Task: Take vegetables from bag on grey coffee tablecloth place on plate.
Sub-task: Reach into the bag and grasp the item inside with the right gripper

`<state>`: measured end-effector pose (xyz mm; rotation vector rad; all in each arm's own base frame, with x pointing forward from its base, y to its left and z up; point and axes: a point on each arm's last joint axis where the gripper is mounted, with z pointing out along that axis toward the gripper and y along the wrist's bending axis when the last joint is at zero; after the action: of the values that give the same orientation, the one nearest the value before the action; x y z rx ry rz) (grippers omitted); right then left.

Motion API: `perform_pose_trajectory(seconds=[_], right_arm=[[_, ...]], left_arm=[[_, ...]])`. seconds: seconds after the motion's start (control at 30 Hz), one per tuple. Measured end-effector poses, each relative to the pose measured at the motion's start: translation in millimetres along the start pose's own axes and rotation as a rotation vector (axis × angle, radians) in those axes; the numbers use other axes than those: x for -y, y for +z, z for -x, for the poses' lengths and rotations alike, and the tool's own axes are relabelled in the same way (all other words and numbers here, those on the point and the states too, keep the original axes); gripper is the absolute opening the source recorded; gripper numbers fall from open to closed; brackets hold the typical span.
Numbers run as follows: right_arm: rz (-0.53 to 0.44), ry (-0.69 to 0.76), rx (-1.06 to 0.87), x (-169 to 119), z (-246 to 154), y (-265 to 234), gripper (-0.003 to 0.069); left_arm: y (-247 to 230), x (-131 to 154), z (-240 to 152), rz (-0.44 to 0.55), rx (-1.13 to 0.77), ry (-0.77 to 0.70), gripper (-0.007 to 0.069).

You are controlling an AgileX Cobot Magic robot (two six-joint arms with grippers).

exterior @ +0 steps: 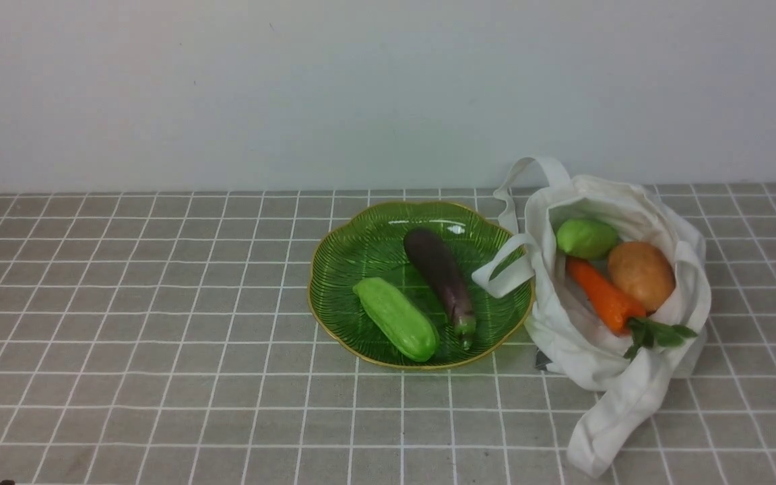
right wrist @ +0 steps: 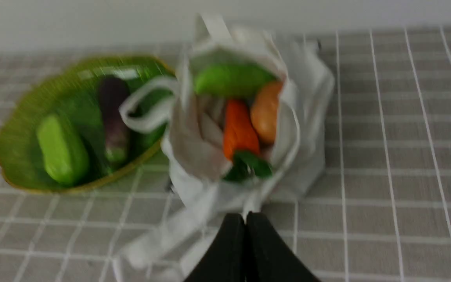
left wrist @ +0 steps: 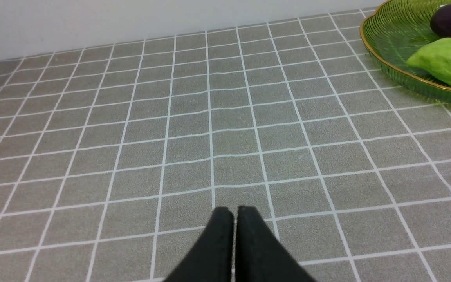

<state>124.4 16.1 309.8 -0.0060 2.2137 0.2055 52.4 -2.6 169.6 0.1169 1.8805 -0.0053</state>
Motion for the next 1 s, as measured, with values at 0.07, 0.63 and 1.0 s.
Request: perform_pose_trajectory(seconds=[0.07,0.63,1.0], right_arm=[[-0.011,0.011,-0.075,1.6,2.7,13.1,-0.0012],[0.094,0.025,-0.398,-0.3,71.2,181.5,0.0269],[0.054,-0.095,-0.481,-3.5,79.5,268.0,0.0454]], left_arm=[[0.0,0.0,0.0,0.0,0.0,0.0,-0.0005],[0.0,0.0,0.0,0.0,0.0,0.0,-0.0005],[0.0,0.0,0.0,0.0,0.0,0.0,-0.0005]])
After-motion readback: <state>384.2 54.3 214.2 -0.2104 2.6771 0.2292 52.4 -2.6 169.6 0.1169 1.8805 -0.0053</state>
